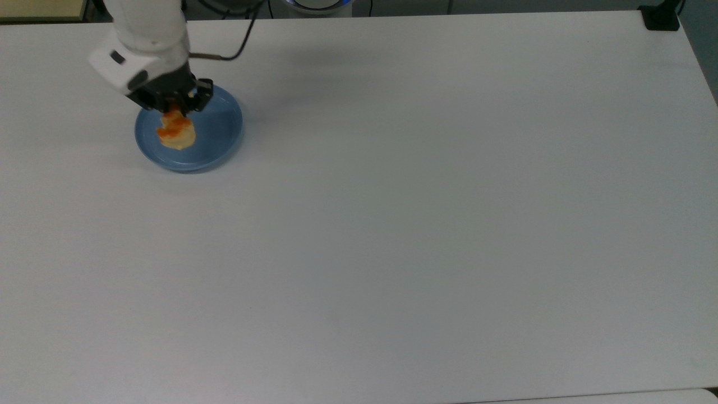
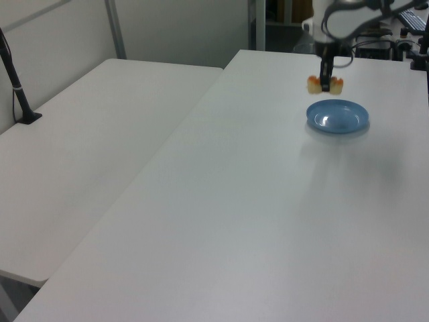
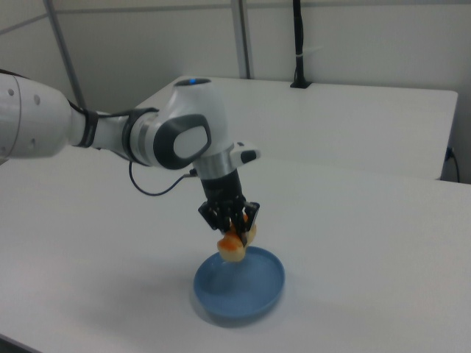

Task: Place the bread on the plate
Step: 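Carry the bread roll over the blue plate and lower it, then open the gripper to release the roll and raise it away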

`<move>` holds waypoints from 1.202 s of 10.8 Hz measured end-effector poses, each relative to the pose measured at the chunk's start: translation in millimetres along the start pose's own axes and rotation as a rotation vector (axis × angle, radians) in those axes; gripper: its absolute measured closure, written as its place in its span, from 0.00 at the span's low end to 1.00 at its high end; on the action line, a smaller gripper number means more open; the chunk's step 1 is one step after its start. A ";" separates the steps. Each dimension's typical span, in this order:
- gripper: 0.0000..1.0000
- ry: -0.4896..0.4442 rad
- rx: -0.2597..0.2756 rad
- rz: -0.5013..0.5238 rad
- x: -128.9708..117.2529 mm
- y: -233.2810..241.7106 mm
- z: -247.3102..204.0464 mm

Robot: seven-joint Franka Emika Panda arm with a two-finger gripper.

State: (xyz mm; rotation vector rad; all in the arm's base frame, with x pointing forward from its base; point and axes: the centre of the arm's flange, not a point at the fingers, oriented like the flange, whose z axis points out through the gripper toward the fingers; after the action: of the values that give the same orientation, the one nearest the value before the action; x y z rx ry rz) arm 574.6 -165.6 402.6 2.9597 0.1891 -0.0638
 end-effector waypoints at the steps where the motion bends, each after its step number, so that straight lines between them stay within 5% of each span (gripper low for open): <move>1: 0.71 -0.013 0.000 -0.017 -0.3 -10.2 16.6; 6: 0.00 -0.026 0.002 -0.031 -3.7 -19.9 37.5; 9: 0.00 0.009 0.005 0.052 2.3 -18.9 -1.9; 13: 0.00 0.090 0.100 0.180 17.7 -77.5 -172.5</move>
State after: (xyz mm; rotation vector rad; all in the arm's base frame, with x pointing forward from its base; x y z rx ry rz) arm 587.5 -57.3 558.1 3.0672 -0.0719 0.0862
